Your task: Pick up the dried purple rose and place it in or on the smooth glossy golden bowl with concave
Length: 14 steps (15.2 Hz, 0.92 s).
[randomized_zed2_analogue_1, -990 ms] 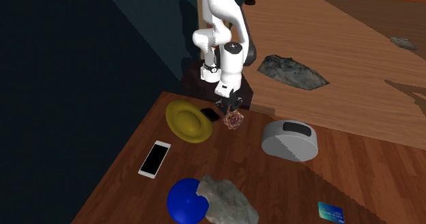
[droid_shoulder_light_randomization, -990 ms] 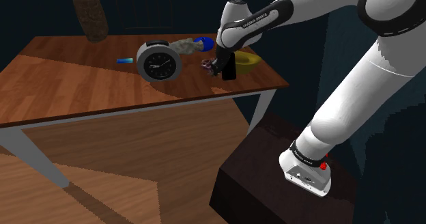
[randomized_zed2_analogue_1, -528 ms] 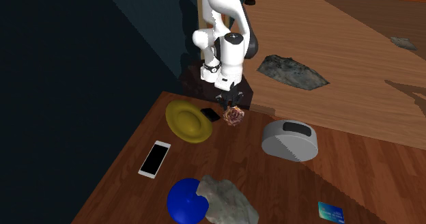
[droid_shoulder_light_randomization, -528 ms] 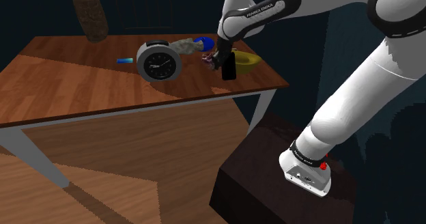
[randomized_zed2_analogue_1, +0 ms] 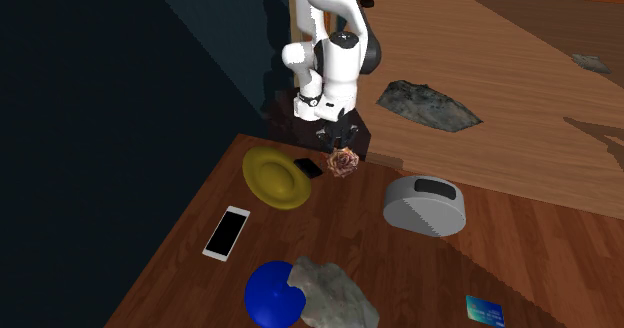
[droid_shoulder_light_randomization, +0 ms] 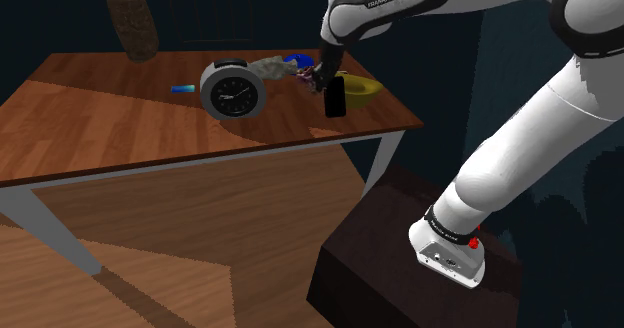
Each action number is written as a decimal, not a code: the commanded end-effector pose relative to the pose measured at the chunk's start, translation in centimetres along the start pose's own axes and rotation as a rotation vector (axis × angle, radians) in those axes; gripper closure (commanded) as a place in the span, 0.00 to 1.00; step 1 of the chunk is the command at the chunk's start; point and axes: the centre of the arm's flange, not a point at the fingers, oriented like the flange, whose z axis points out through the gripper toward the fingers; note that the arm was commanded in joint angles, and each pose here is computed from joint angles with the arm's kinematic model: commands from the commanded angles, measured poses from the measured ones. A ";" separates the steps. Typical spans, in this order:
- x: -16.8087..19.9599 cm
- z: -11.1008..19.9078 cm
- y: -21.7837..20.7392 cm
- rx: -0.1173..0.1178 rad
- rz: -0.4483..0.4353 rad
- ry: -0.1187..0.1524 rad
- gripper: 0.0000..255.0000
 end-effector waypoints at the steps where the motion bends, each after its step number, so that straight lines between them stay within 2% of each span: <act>1: 0.2 -1.2 0.0 0.000 0.000 0.000 1.00; 12: 1.0 -6.5 0.1 0.000 0.000 0.000 1.00; 14: 0.4 -6.4 2.7 0.000 0.000 0.000 1.00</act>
